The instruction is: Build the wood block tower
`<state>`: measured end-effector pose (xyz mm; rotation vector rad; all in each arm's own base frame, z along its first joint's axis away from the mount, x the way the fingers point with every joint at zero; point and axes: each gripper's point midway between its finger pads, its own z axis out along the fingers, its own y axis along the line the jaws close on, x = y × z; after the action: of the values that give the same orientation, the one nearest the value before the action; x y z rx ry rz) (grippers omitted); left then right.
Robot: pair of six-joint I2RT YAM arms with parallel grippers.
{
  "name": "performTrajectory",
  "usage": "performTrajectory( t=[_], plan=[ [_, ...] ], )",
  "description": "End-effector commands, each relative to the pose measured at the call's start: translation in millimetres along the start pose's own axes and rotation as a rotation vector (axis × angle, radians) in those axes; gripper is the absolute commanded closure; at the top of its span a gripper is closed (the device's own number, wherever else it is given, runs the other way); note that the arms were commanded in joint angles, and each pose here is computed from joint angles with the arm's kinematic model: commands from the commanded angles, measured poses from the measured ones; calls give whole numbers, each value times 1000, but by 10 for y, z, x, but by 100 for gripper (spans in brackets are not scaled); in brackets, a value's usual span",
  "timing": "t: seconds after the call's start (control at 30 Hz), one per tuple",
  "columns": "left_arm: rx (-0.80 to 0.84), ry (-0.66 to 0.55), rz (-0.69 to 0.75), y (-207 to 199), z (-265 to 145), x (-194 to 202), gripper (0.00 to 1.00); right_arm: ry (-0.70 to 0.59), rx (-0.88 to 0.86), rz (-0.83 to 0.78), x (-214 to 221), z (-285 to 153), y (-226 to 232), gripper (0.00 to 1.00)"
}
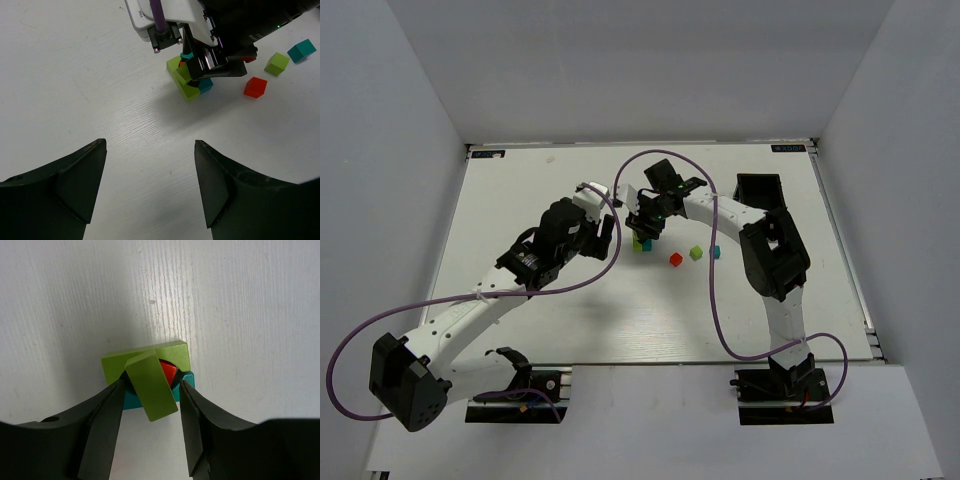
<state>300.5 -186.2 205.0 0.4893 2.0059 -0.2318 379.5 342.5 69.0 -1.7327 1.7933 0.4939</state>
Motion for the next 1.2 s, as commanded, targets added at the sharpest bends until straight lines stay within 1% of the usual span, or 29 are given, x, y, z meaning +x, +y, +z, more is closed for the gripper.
performTrajectory(
  t=[0.0,0.03,0.27,0.43,0.83,0.9,1.13,1.17],
  plan=[
    [8,-24,-2,4,-50,-44,19,-17,0,5,-54,28,-5,47],
    [8,-24,-2,4,-50,-44,19,-14,-2,10,-36,32,-2,48],
    [8,-24,-2,4,-50,-44,19,-11,-3,14,-31,50,10,48],
    [8,-24,-2,4,-50,-44,19,-9,-3,14,-23,63,17,51],
    [0,-24,-6,37,-47,-44,19,-3,-1,29,-10,79,31,51],
    [0,-24,-6,37,-47,-44,19,-2,4,31,-11,87,26,52],
    [0,-24,-6,37,-47,-44,19,-1,10,36,-1,92,11,52],
    [0,-24,-6,37,-47,-44,19,1,6,33,10,103,17,51]
  ],
)
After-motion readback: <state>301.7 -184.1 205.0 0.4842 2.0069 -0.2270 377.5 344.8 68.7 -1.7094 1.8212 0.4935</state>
